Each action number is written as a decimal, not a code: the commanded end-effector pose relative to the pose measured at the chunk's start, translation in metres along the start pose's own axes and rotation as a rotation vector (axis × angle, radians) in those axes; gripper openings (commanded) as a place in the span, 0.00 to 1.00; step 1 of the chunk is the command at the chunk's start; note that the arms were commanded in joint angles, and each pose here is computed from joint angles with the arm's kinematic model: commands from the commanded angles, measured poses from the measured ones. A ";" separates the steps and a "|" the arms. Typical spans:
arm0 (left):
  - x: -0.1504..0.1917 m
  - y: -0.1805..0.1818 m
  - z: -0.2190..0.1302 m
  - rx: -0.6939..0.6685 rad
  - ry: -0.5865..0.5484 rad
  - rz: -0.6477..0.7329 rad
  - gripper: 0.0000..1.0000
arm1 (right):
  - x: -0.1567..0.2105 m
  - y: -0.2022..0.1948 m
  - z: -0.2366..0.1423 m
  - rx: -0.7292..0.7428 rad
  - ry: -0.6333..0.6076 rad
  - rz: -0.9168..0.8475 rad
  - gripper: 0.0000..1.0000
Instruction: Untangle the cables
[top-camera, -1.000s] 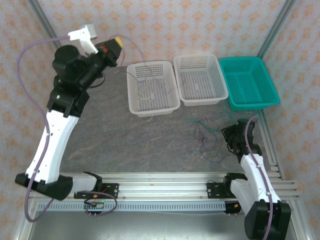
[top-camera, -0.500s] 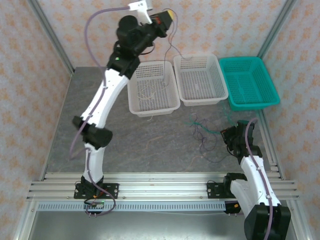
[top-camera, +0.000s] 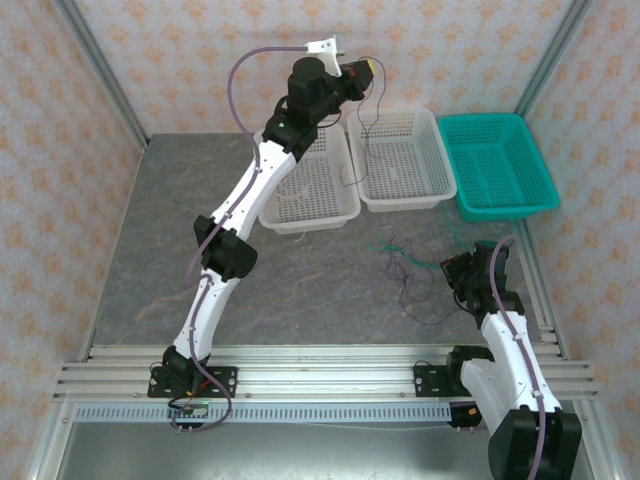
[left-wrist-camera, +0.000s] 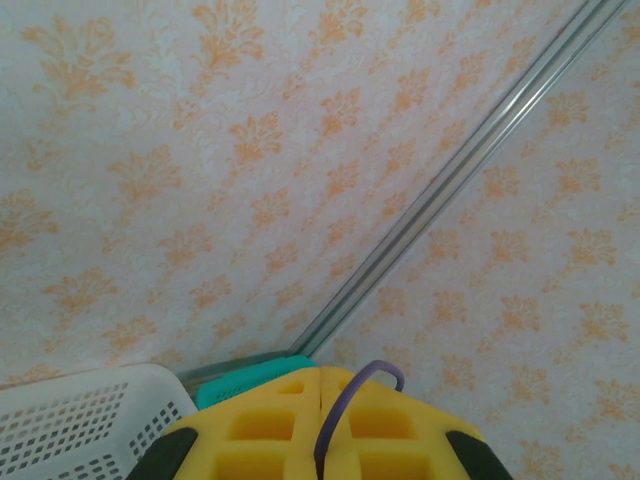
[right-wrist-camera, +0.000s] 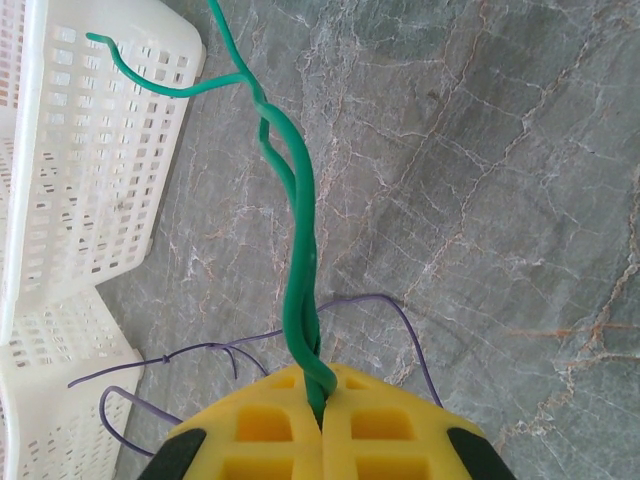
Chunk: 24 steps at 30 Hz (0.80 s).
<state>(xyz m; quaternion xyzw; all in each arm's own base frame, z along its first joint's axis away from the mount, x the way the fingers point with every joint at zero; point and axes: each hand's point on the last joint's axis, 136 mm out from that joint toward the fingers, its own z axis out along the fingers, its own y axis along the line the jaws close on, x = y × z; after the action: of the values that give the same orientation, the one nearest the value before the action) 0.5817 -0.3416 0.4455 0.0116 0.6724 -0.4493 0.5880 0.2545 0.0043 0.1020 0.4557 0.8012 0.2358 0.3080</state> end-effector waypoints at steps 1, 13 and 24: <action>-0.050 -0.057 -0.024 0.117 -0.116 0.036 0.00 | 0.001 0.002 0.000 -0.012 0.001 -0.023 0.03; -0.108 -0.121 -0.059 0.179 -0.360 0.213 0.00 | -0.001 0.007 -0.002 -0.021 -0.004 -0.017 0.03; -0.015 -0.034 0.009 0.041 -0.196 0.228 0.00 | 0.001 0.005 -0.005 -0.014 0.003 -0.029 0.03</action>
<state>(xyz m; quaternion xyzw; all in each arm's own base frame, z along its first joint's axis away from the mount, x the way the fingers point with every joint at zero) 0.5456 -0.3490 0.5297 0.0538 0.5601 -0.4220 0.7109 0.2534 0.0048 0.1013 0.4533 0.8035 0.2351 0.3060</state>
